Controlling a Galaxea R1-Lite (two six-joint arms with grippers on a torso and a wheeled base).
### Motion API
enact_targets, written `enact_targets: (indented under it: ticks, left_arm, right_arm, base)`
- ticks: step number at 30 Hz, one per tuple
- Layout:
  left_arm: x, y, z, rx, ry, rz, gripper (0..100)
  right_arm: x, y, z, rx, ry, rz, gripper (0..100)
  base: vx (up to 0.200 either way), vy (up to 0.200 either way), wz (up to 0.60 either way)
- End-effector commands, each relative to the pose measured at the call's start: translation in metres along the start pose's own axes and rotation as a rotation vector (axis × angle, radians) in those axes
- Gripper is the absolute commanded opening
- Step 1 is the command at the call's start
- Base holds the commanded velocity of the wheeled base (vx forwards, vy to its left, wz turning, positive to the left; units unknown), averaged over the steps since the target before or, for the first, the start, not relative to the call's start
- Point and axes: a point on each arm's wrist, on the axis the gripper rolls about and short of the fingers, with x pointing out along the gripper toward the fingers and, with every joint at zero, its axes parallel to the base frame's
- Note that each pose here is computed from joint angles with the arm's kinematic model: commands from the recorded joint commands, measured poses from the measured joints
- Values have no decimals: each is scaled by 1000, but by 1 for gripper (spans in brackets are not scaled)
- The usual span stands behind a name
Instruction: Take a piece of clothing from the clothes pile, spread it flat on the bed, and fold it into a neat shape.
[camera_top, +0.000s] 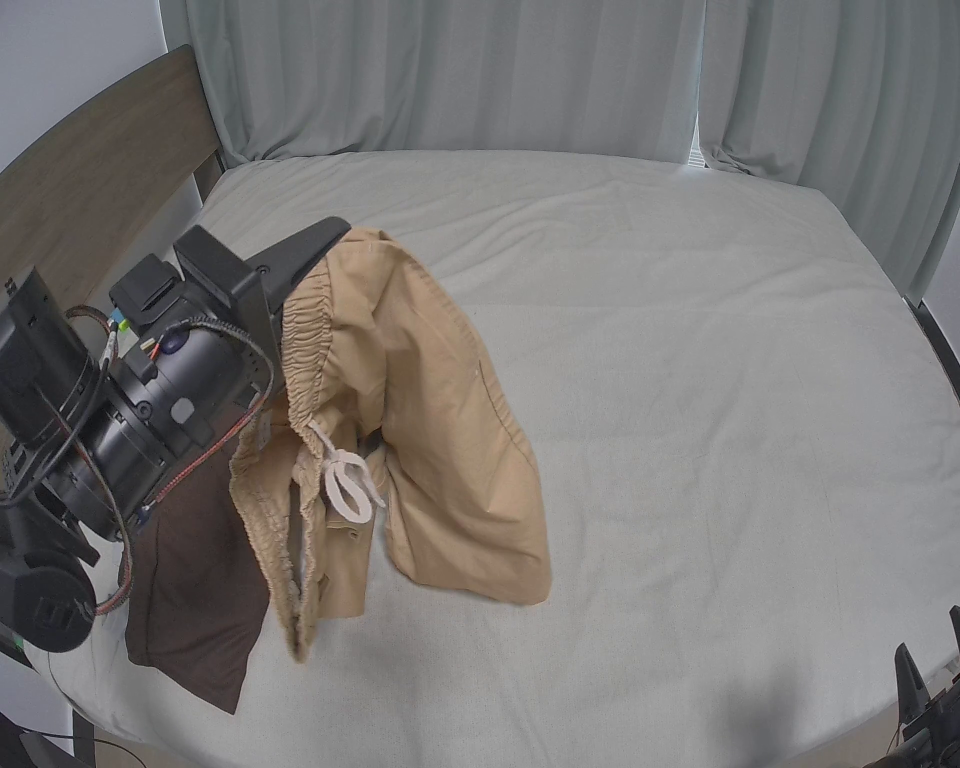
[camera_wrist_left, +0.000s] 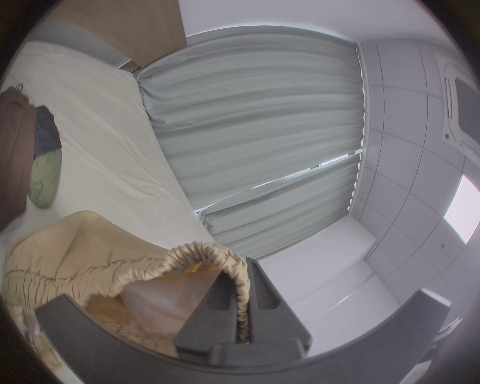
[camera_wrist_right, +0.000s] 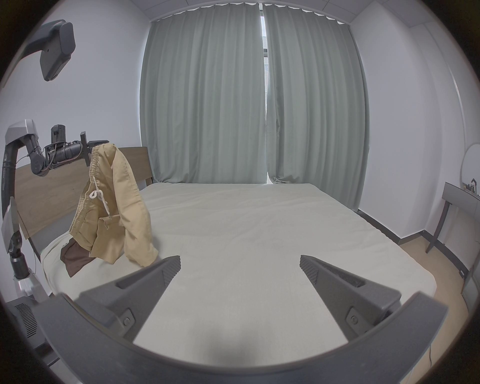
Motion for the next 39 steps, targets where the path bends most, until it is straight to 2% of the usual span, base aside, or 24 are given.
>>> enact_targets:
  ticks: [1,6,10,16,22,25,30,39]
  left_arm:
    - [9,-2,-14,-50,5,-21,0]
    - [15,-3,-26,-113,11,-29,0]
    - [18,-5,-40,-160,61,-40,0]
    - [25,1,-66,-173,142,-27,0]
    - [45,23,-96,-178,193,-7,0]
    - [53,27,-108,-185,218,-42,0]
    - [63,34,-133,-192,269,-43,0]
    - [76,44,-154,-194,309,-48,0]
  right_arm:
    - [0,0,-5,0,6,0,100]
    - [0,0,-5,0,6,0,100]
    - [0,0,-5,0,6,0,100]
    - [0,0,-5,1,6,0,100]
    - [0,0,-5,1,6,0,100]
    - [0,0,-5,1,6,0,100]
    - [0,0,-5,1,6,0,100]
    - [0,0,-5,1,6,0,100]
  base:
    - [0,0,0]
    - [0,0,0]
    - [0,0,0]
    - [0,0,0]
    - [0,0,0]
    - [0,0,0]
    - [0,0,0]
    - [0,0,0]
